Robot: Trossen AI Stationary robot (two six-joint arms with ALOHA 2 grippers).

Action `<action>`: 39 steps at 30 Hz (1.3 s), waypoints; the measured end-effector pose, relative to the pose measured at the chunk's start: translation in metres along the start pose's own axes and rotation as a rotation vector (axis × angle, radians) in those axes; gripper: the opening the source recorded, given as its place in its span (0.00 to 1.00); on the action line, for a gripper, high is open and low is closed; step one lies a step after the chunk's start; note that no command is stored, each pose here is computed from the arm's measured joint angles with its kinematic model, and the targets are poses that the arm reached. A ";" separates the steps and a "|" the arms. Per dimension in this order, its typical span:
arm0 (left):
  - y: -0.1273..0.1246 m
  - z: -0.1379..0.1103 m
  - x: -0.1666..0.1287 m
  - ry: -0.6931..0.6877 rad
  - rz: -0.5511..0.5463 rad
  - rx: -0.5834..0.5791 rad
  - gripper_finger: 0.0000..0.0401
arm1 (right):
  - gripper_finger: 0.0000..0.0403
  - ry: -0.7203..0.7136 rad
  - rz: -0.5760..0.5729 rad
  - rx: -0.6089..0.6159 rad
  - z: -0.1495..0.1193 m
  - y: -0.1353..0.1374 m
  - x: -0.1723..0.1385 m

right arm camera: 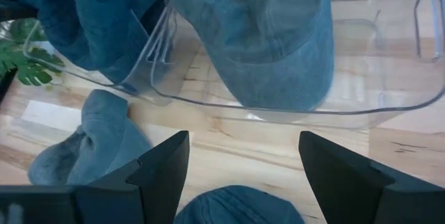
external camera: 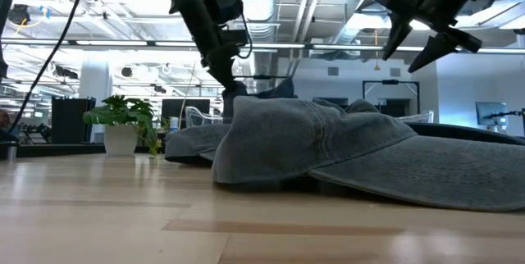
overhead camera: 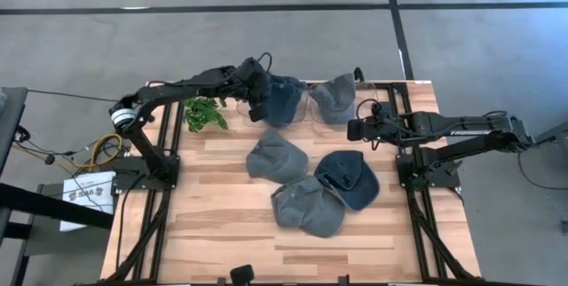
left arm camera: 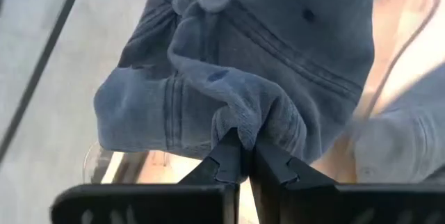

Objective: Pick & Place hat
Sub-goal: Put the left blue cap into the left transparent bin, then put the bottom gray cap into the right transparent bin

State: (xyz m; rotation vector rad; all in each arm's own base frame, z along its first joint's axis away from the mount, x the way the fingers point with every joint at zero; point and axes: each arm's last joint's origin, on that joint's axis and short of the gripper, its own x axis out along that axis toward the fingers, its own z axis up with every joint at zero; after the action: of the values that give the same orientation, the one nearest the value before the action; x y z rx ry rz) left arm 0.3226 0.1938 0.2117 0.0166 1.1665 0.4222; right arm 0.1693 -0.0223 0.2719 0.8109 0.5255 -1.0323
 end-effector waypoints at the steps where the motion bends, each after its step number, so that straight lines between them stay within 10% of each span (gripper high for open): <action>1: 0.001 0.000 0.000 -0.001 0.001 -0.018 0.06 | 0.66 -0.001 0.004 0.002 0.000 0.000 0.000; 21: -0.001 -0.001 -0.013 0.024 -0.039 -0.186 0.50 | 0.66 0.035 0.019 -0.061 -0.001 0.001 0.000; 39: -0.040 -0.016 -0.160 -0.273 -0.082 -0.587 0.56 | 0.66 0.134 0.102 -0.420 -0.005 0.003 0.000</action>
State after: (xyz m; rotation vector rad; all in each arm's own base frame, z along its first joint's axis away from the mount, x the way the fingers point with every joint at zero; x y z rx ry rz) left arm 0.2691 0.1006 0.3374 -0.4682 0.7402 0.6539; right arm 0.1720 -0.0177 0.2704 0.5278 0.7769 -0.7412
